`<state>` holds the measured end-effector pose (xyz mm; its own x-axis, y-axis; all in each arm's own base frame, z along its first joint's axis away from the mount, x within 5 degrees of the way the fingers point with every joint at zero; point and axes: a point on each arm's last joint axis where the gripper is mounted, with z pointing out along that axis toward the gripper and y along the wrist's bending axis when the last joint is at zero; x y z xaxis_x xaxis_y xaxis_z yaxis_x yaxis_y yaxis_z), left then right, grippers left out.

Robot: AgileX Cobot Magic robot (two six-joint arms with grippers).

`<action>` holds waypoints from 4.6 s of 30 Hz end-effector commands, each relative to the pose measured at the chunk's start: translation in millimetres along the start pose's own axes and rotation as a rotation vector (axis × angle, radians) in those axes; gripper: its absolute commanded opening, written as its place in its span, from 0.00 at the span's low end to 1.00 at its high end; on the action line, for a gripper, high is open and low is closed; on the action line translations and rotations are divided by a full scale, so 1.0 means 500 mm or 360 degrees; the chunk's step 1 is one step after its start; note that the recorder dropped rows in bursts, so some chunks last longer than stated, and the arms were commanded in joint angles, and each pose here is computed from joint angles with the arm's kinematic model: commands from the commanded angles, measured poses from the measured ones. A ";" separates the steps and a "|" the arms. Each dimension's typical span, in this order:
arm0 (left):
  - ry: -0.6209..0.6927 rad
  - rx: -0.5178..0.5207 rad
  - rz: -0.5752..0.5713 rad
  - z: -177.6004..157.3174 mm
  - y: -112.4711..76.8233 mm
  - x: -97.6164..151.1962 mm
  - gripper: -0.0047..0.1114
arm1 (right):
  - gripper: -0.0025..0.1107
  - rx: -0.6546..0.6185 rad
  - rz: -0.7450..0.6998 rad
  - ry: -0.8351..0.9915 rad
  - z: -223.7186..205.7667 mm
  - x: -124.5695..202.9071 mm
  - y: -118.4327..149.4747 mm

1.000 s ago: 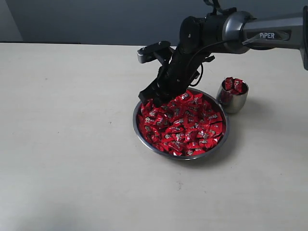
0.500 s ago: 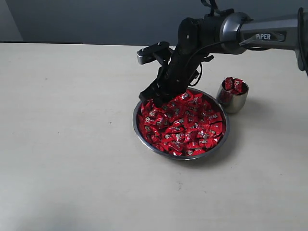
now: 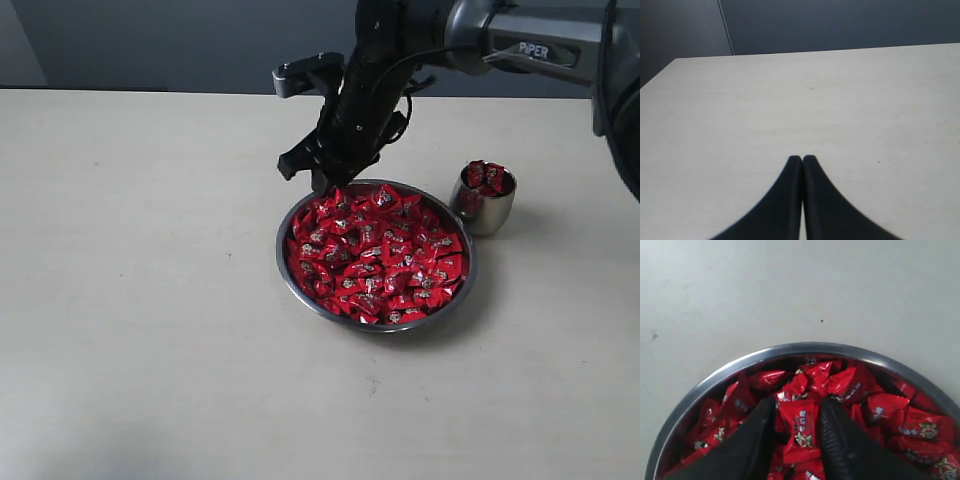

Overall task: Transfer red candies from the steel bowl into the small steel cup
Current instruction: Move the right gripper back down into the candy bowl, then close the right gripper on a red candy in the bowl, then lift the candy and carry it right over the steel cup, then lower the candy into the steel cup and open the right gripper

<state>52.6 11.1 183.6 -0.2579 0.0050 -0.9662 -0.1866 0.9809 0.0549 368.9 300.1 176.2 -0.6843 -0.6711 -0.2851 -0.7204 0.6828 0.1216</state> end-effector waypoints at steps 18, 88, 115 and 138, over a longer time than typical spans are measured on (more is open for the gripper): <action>-0.0013 0.0009 0.0003 0.000 -0.001 0.001 0.04 | 0.30 0.0067 0.0001 0.0276 0.075 0.022 0.003; -0.0013 0.0009 0.0003 0.000 -0.001 0.001 0.04 | 0.02 0.0182 -0.0065 0.0179 0.011 0.007 0.000; -0.0013 0.0009 0.0003 0.000 -0.001 0.001 0.04 | 0.02 0.0500 0.0447 -0.0191 -0.302 0.094 -0.174; -0.0013 0.0009 0.0003 0.000 -0.001 0.001 0.04 | 0.02 0.0385 0.0602 -0.0077 -0.136 0.202 -0.232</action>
<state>52.6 11.1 183.6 -0.2579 0.0050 -0.9662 -0.1866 0.9809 0.0549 372.3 135.7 196.8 -0.8975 -0.3415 -0.2791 -0.3611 0.9323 0.0205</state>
